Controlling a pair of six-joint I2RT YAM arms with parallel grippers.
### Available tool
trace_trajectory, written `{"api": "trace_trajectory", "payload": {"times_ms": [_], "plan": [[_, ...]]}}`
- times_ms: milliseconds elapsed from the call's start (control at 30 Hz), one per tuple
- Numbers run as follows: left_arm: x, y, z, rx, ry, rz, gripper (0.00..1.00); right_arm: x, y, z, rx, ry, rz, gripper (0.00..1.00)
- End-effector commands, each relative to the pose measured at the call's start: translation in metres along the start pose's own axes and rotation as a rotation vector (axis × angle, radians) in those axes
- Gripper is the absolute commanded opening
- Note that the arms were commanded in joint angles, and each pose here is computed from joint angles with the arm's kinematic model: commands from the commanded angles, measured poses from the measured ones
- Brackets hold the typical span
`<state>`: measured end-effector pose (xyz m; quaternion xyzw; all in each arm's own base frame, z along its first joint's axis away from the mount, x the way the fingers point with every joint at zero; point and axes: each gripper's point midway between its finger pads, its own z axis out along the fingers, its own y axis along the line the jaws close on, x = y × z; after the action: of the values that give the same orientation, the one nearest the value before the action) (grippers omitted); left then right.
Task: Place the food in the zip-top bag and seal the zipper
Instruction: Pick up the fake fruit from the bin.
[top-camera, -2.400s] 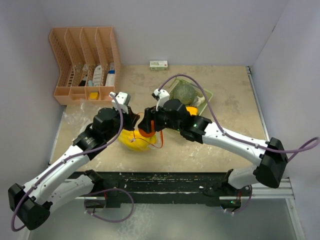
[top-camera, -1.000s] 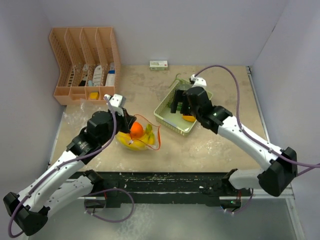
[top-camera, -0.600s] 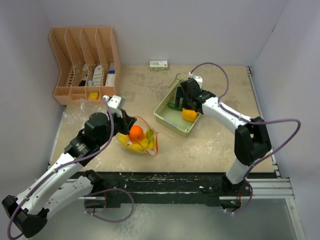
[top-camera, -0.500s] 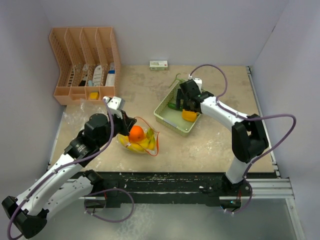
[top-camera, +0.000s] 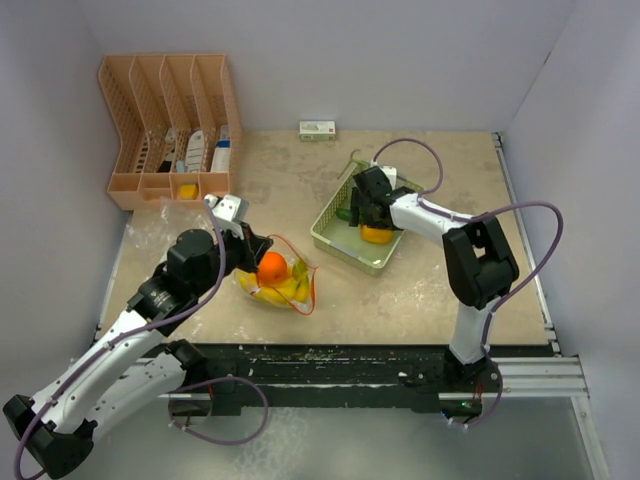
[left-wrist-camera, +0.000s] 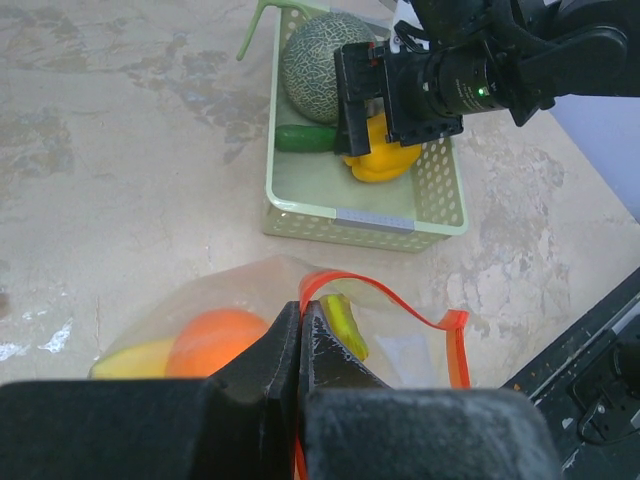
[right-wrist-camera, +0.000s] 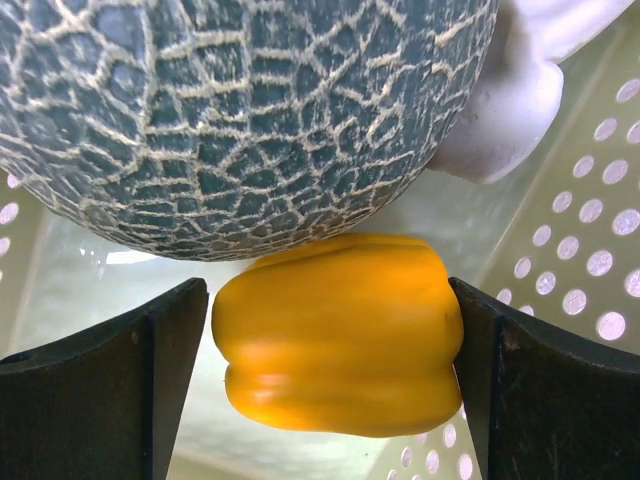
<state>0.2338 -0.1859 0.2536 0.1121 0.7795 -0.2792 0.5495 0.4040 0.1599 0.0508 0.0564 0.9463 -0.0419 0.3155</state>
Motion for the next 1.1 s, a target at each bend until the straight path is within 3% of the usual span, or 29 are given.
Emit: {"api": "trace_trajectory", "payload": {"times_ms": [0, 100, 200, 333, 367, 500, 633, 833, 1067], "plan": [[-0.013, -0.004, -0.001, 0.016, -0.054, -0.009, 0.0, 0.0, -0.005, -0.001, 0.012, -0.008, 0.011, 1.0], [-0.011, -0.004, 0.001, 0.016, -0.048, -0.01, 0.0, -0.003, -0.008, -0.011, 0.005, -0.027, 0.022, 0.9], [-0.011, -0.004, 0.003, 0.015, -0.046, -0.011, 0.0, -0.011, -0.01, -0.025, -0.016, -0.056, 0.024, 0.69], [-0.01, -0.004, 0.004, 0.017, -0.044, -0.014, 0.0, -0.016, -0.008, -0.046, -0.076, -0.082, 0.042, 0.33], [-0.01, -0.004, 0.004, 0.017, -0.044, -0.014, 0.0, -0.018, -0.008, -0.051, -0.087, -0.088, 0.047, 0.29], [-0.007, -0.002, 0.005, 0.007, -0.035, -0.015, 0.0, -0.035, -0.001, -0.09, -0.201, -0.152, 0.043, 0.28], [-0.003, 0.0, 0.007, -0.002, -0.024, -0.013, 0.0, -0.052, 0.03, -0.157, -0.461, -0.265, -0.023, 0.28], [0.0, 0.003, 0.008, -0.015, -0.01, -0.012, 0.0, -0.025, 0.102, -0.277, -0.818, -0.372, -0.163, 0.28], [-0.003, 0.003, 0.005, -0.026, -0.008, -0.007, 0.0, 0.011, 0.146, -0.36, -1.197, -0.414, -0.258, 0.29]]}}
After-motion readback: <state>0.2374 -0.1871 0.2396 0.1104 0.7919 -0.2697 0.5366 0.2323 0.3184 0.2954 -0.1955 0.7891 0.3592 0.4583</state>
